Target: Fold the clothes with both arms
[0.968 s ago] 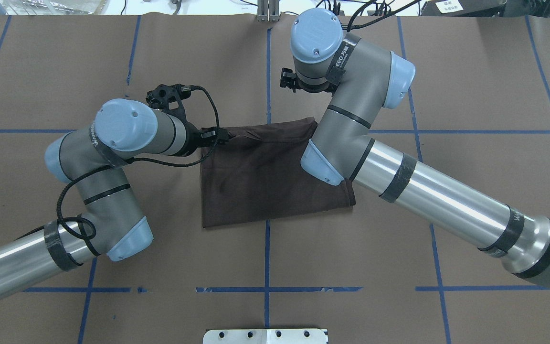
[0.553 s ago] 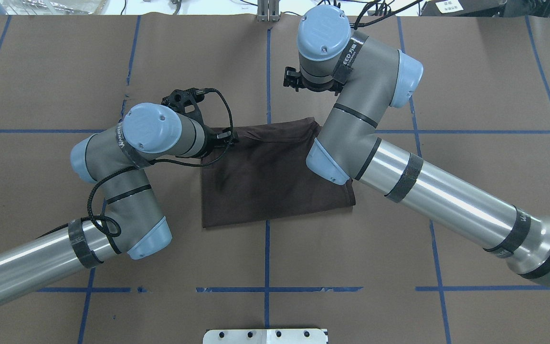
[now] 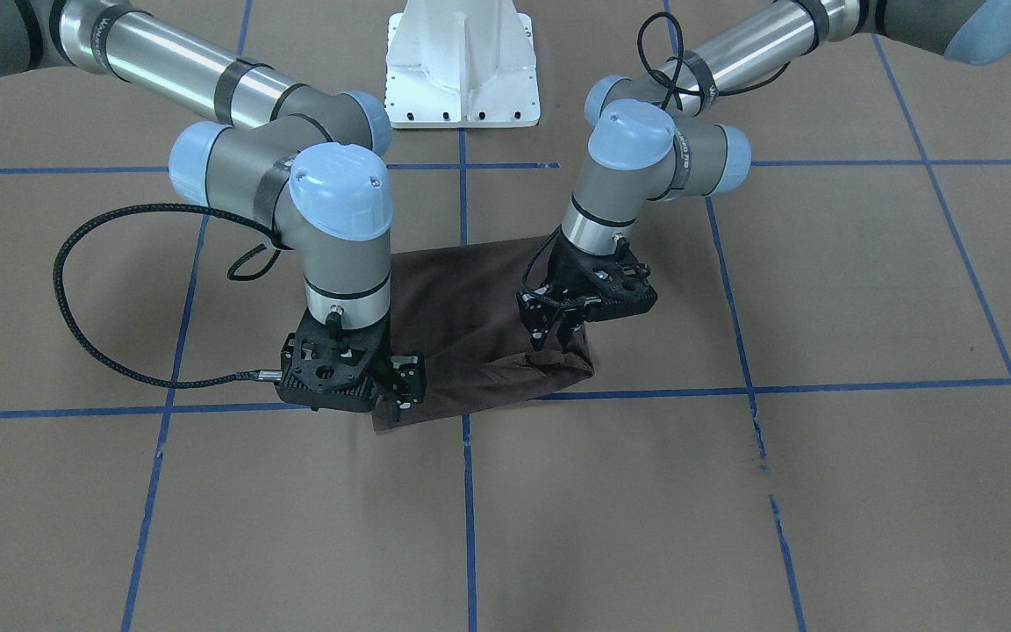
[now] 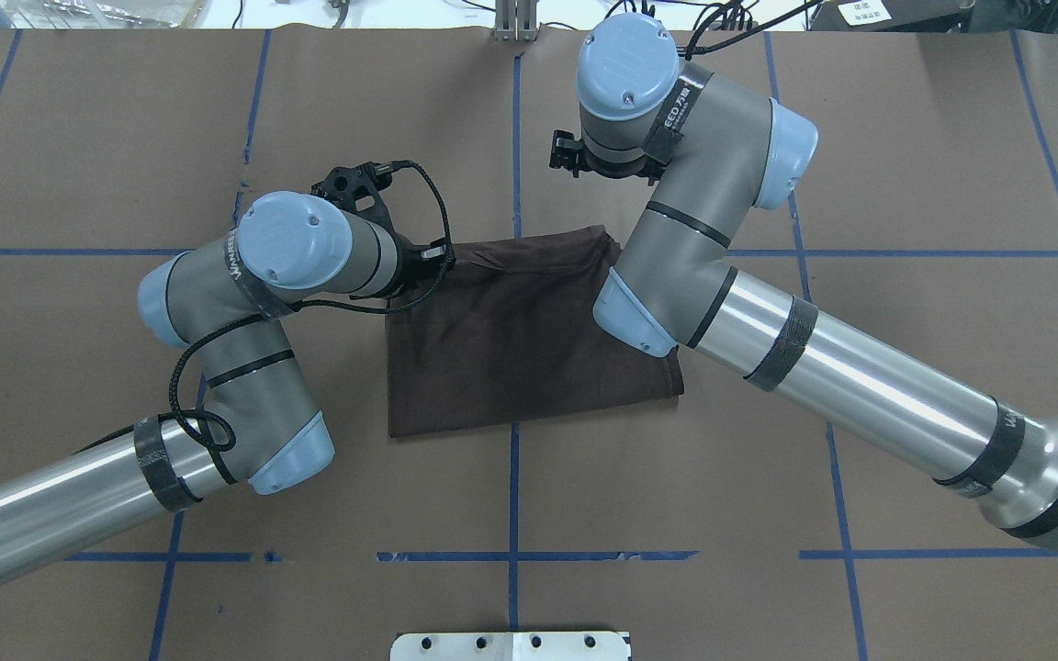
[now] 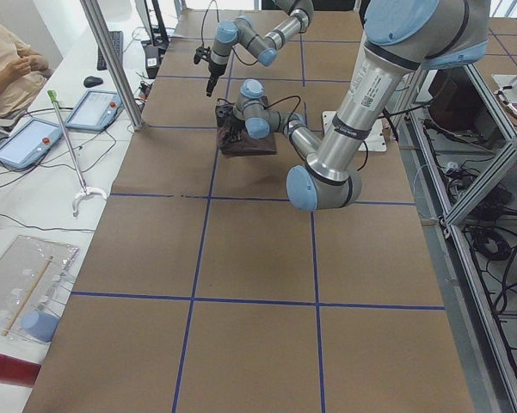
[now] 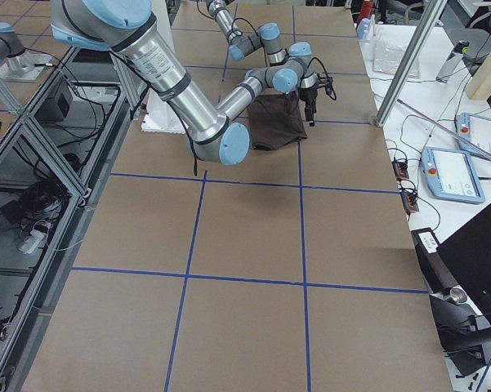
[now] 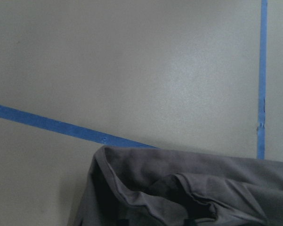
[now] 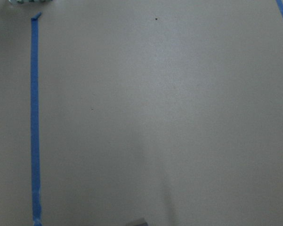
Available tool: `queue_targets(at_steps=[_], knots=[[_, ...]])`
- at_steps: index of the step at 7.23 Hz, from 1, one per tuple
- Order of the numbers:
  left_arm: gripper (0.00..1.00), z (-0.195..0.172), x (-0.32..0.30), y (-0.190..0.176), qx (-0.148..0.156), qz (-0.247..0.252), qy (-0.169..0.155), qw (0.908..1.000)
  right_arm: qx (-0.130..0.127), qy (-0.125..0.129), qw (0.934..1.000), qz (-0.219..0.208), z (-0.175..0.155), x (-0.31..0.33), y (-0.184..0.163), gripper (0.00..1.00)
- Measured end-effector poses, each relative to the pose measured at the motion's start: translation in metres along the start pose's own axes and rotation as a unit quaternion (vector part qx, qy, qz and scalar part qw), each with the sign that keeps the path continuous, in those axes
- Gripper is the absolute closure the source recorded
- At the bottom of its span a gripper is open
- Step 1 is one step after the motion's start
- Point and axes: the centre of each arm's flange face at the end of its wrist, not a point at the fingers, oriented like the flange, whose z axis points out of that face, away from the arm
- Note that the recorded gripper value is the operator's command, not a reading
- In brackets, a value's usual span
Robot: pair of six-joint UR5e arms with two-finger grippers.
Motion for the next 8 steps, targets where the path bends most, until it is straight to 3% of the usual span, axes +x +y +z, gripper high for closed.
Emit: queue_targets(at_steps=[3,8], knots=[[0.50,-0.001,0.001,0.000,0.005,-0.070,0.010,0.9975,0.000,0.001,1.0000,0.000,0.003,0.005,0.002,0.00],[0.50,0.011,-0.008,0.000,0.017,-0.141,-0.006,0.9898,0.001,0.006,1.0000,0.000,0.008,0.013,0.005,0.00]])
